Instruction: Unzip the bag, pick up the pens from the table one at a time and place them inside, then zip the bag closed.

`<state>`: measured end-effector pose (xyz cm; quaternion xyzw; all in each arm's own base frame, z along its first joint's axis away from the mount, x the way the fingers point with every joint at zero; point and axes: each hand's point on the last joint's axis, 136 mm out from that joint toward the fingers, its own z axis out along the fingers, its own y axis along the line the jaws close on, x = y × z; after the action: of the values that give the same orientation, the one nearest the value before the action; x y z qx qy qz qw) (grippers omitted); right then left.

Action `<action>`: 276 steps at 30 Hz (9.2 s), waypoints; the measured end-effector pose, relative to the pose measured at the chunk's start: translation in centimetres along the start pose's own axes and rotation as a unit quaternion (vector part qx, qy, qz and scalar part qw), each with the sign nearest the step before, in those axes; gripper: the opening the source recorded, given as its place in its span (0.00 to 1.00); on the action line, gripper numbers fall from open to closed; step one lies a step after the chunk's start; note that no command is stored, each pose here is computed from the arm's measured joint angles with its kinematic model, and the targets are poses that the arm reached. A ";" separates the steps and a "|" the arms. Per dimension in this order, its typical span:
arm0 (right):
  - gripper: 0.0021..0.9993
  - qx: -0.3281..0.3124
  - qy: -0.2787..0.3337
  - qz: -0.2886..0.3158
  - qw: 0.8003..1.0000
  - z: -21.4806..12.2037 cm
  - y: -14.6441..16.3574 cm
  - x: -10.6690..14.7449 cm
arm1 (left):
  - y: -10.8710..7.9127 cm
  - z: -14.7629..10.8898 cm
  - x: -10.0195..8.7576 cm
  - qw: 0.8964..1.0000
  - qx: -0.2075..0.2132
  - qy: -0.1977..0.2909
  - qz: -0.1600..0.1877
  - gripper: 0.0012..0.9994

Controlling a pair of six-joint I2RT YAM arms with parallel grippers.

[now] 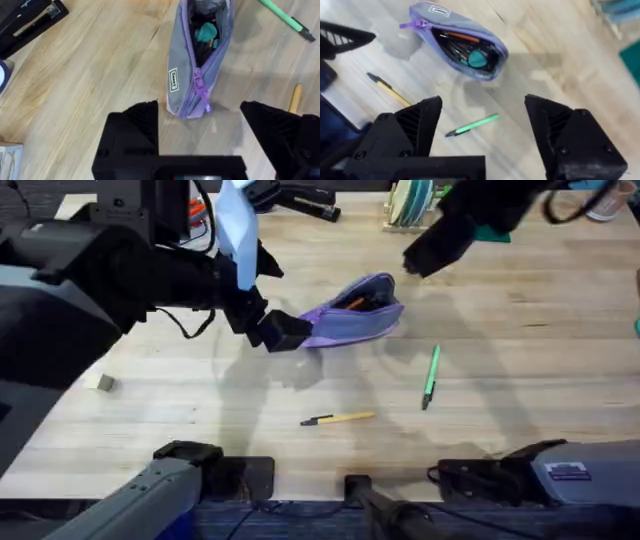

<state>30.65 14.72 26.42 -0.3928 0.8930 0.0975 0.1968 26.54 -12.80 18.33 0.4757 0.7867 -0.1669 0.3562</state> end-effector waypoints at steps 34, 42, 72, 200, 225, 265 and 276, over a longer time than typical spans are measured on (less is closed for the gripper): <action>1.00 0.092 0.103 0.480 0.866 -0.3 -2.5 8.1 | 0.0 0.0 0.0 1.000 0.000 0.000 0.000 0.99; 1.00 0.097 0.125 0.502 0.850 6.6 -1.8 10.1 | 0.0 0.0 0.0 1.000 0.000 0.000 0.000 0.99; 0.65 0.138 0.155 0.622 0.755 16.3 0.6 19.2 | 0.0 0.0 0.0 1.000 0.000 0.000 0.000 0.99; 1.00 0.069 -0.041 0.705 0.704 11.6 2.0 -0.1 | 0.7 0.0 -0.7 1.000 -0.013 -0.014 0.013 1.00; 1.00 0.214 -0.052 0.561 0.798 2.0 -0.1 6.5 | -12.3 -2.0 -2.3 0.978 0.133 -0.017 0.158 1.00; 1.00 0.272 -0.062 0.574 0.770 -3.1 -6.1 11.5 | -21.1 8.7 5.4 0.899 0.319 0.215 0.210 1.00; 1.00 0.279 -0.072 0.587 0.757 -3.6 -7.2 11.9 | -20.1 9.7 6.4 0.904 0.289 0.251 0.190 0.99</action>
<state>27.75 0.82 24.43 0.2886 0.9193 -0.0314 0.2658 11.09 -24.52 5.48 0.7244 0.6621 -0.1913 0.0190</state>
